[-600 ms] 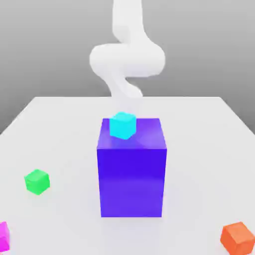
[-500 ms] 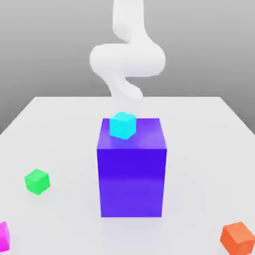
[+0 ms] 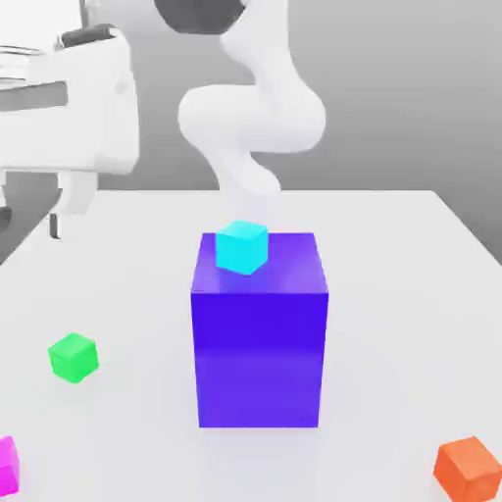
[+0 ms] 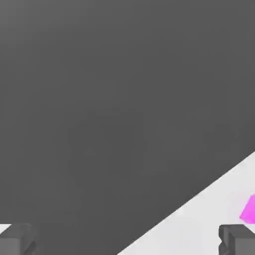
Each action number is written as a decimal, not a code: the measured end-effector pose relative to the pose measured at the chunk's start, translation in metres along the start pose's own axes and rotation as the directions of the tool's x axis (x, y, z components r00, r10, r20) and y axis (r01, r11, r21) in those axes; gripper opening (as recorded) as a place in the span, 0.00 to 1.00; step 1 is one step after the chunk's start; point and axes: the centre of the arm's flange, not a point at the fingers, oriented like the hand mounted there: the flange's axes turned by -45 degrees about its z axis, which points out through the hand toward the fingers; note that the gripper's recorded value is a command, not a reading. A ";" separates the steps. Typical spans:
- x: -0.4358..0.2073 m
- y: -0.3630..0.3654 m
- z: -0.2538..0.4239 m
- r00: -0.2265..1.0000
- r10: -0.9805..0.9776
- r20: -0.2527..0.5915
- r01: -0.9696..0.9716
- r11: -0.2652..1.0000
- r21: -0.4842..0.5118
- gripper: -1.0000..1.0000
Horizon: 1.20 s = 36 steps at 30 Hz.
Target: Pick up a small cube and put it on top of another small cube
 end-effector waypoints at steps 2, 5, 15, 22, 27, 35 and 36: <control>0.007 0.024 0.034 0.996 0.079 0.034 -0.077 0.996 -0.033 0.50; 0.009 0.052 0.085 0.981 0.177 0.082 -0.170 0.982 -0.085 0.50; -0.019 0.154 0.242 0.878 0.450 0.161 -0.403 0.878 -0.257 0.50; -0.027 0.160 0.269 0.877 0.453 0.160 -0.406 0.877 -0.258 0.00; -0.018 0.155 0.237 0.876 0.455 0.161 -0.407 0.876 -0.259 0.00; -0.059 0.203 0.161 0.939 0.280 0.201 -0.230 0.943 -0.239 0.00; -0.068 0.209 0.154 0.945 0.251 0.209 -0.201 0.951 -0.233 0.00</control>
